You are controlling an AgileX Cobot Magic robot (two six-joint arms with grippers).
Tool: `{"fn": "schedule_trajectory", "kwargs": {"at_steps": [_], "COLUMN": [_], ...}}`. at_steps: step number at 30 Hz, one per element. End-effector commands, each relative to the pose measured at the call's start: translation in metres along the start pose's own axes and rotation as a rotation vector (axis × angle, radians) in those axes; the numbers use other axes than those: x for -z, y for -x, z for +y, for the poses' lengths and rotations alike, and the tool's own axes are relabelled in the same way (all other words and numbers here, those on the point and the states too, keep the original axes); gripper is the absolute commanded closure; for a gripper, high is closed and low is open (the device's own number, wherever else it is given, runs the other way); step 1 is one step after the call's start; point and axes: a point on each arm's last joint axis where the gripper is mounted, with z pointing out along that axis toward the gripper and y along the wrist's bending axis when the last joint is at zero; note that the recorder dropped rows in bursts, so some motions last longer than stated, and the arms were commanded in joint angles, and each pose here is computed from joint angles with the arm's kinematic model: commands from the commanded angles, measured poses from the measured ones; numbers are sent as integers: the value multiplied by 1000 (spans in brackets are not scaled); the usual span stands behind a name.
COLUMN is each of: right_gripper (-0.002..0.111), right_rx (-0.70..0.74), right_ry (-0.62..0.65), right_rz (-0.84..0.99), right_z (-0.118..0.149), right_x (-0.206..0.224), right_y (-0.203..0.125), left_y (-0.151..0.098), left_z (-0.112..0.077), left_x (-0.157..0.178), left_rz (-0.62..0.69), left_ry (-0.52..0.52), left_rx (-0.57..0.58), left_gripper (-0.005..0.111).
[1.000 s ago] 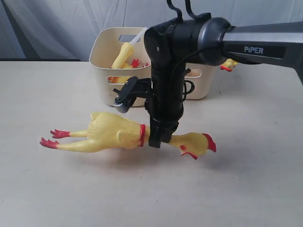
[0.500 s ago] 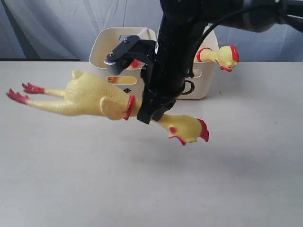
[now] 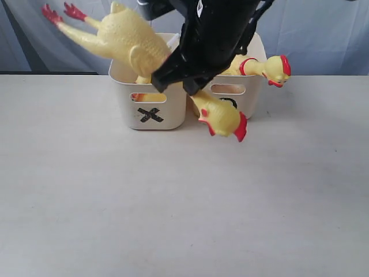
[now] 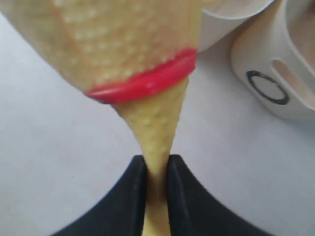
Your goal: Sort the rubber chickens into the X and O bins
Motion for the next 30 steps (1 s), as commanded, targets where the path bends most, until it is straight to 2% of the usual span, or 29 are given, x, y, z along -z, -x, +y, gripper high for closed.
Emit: {"fn": "schedule_trajectory", "kwargs": {"at_steps": [1,4,9,15,21,30], "right_gripper": [109,109,109,109,109,109], "right_rx": [-95,-165,-363,-589,-767,-887], "right_ry": [-137,-202,-195,-26,135,270], "right_rz": [-90,-113,-126,-149,-168,-119], "right_z": [-15,-25,-52,-84,-104,-113], "right_x": [19,24,23,19,9,-27], "right_y": [9,11,7,1,0,2], "left_y": [-1,-1,-1,-1,-1,-1], "left_z": [0,0,0,0,0,0], "left_x": [1,1,1,1,1,1], "left_rz": [-6,-6,-6,-8,-8,-8], "left_ry": [-3,-3,-3,-3,-3,-3], "left_rx": [1,1,1,1,1,1], "left_gripper": [106,106,106,106,106,106]}}
